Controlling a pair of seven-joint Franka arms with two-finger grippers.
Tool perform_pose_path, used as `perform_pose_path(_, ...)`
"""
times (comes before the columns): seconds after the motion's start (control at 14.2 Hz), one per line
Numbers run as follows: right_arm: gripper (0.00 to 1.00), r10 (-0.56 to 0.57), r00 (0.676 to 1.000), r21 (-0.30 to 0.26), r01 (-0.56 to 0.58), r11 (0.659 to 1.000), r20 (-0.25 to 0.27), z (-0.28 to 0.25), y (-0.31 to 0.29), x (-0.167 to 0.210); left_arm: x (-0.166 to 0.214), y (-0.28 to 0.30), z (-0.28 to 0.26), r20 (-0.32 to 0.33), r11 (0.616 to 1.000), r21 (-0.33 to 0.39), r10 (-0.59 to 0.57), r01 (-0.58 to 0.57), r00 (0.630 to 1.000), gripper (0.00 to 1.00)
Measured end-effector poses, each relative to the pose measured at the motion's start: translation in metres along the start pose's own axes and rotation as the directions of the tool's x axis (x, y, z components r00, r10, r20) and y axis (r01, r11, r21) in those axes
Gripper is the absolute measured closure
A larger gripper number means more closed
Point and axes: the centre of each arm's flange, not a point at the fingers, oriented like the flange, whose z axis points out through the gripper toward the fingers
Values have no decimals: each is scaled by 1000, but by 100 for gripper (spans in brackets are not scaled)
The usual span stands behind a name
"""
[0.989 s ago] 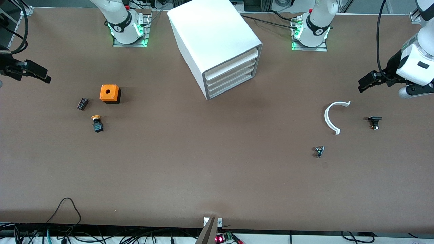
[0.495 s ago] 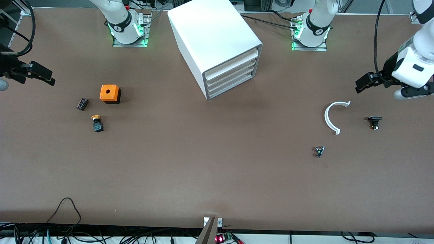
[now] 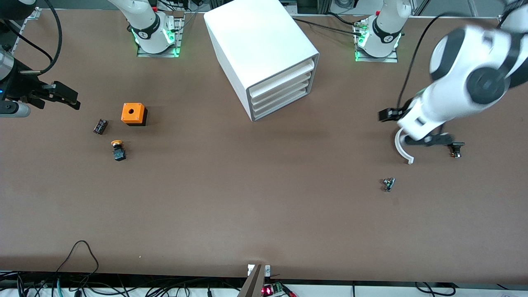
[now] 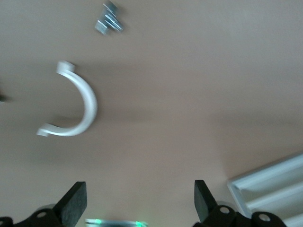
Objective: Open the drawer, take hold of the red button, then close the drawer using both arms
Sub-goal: 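Reach the left gripper to the lowest drawer handle of the white cabinet, then pull the drawer open with the left gripper while the right gripper approaches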
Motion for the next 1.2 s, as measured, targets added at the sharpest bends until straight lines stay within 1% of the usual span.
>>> perform_pose_path(0.07,0,3,1000,0,-3,1000,0,0,2,0,8,5,24,61,998,-64,13,-9,998,0)
perform_pose_path(0.14,0,6,1000,0,-6,1000,1,0,4,0,15,11,48,109,991,-133,43,-28,993,0)
perform_pose_path(0.21,0,12,1000,0,-12,1000,2,-1,7,-1,20,17,72,149,976,-213,81,-48,986,0)
perform_pose_path(0.35,0,26,1000,0,-26,1000,1,-3,14,-2,24,29,119,227,922,-385,137,-41,964,0)
perform_pose_path(0.42,0,31,1000,0,-31,1000,-1,-4,17,-3,25,34,140,260,895,-446,155,-23,953,0)
perform_pose_path(0.49,0,34,999,1,-34,999,-1,-4,19,-3,25,37,159,290,873,-488,169,-6,942,0)
perform_pose_path(0.64,0,33,999,1,-33,999,1,-2,18,-2,15,56,185,336,845,-535,197,15,921,0)
perform_pose_path(0.71,0,26,1000,2,-26,1000,3,-1,14,-1,7,71,194,343,842,-540,210,9,916,0)
perform_pose_path(0.99,0,-31,999,-3,31,1000,36,18,-20,7,-35,138,216,330,842,-534,299,-85,895,0)
perform_pose_path(1.2,0,-72,995,-7,73,997,64,35,-44,12,-52,158,213,321,837,-532,336,-125,885,0)
